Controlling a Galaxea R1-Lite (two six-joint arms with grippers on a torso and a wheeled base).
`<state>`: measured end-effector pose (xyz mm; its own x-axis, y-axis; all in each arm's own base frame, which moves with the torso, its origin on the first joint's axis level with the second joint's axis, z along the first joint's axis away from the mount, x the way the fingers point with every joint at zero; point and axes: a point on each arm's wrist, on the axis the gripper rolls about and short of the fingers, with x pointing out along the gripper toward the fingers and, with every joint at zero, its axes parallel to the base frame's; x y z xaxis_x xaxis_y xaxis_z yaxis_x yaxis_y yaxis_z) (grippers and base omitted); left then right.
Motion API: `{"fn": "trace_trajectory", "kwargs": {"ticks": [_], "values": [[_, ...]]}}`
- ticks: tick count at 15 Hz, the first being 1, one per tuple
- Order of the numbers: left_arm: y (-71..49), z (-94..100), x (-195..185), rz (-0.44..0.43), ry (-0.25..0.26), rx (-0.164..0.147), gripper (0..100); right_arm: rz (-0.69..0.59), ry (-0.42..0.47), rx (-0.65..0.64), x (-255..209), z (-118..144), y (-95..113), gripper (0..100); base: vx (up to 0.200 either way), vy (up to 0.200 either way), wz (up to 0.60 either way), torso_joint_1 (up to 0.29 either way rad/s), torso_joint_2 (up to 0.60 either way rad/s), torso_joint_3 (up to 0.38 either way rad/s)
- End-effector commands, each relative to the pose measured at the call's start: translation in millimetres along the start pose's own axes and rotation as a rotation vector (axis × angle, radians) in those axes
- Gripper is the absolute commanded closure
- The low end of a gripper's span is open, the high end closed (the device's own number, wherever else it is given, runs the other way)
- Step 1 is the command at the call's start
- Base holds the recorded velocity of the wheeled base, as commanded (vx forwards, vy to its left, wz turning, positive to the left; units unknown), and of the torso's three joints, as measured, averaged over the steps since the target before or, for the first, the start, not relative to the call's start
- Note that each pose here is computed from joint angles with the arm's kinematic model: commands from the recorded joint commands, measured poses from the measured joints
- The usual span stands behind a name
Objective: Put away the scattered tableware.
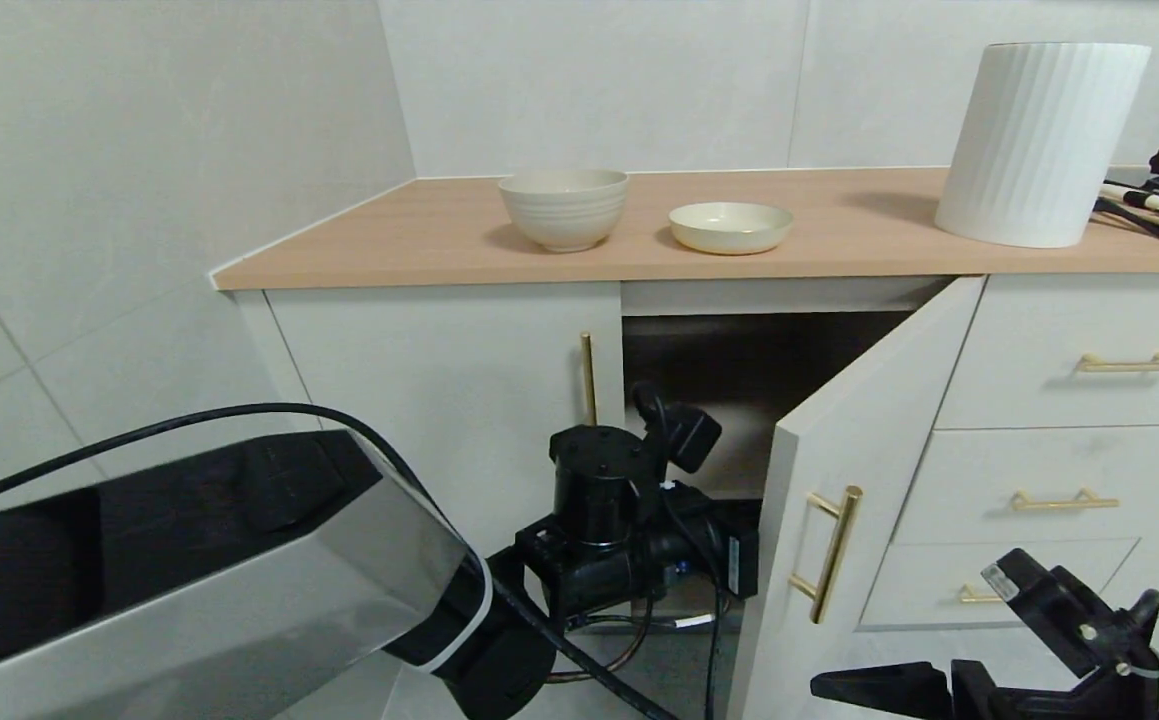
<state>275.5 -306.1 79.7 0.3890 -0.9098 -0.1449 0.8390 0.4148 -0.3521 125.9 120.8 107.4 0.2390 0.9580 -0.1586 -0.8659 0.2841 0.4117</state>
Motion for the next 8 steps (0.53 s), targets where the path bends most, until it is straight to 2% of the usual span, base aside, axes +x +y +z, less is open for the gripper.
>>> {"fn": "trace_trajectory", "kwargs": {"ticks": [1,3,4,5,6,7,8], "values": [[-28.3,6.2,2,-0.064,0.004,0.015,100,0.101,-0.044,-0.071,-5,6,27,0,0.0,0.0,0.0,0.0,0.0,0.0],[-53.5,7.4,7,-0.118,0.025,0.026,100,0.167,-0.053,-0.098,-9,8,42,0,0.0,0.0,0.0,0.0,0.0,0.0],[-82.4,10.7,10,-0.178,0.051,0.038,100,0.225,-0.092,-0.137,-19,13,56,0,0.0,0.0,0.0,0.0,0.0,0.0],[-99.0,11.9,10,-0.21,0.066,0.042,100,0.253,-0.114,-0.155,-25,19,64,0,0.0,0.0,0.0,0.0,0.0,0.0],[-124.1,15.2,4,-0.262,0.078,0.053,100,0.259,-0.117,-0.158,-32,25,70,0,0.0,0.0,0.0,0.0,0.0,0.0],[-134.7,16.4,0,-0.287,0.079,0.057,100,0.256,-0.108,-0.155,-35,28,73,0,0.0,0.0,0.0,0.0,0.0,0.0],[-137.0,15.3,-3,-0.29,0.085,0.057,100,0.255,-0.105,-0.157,-38,29,75,0,0.0,0.0,0.0,0.0,0.0,0.0]]}}
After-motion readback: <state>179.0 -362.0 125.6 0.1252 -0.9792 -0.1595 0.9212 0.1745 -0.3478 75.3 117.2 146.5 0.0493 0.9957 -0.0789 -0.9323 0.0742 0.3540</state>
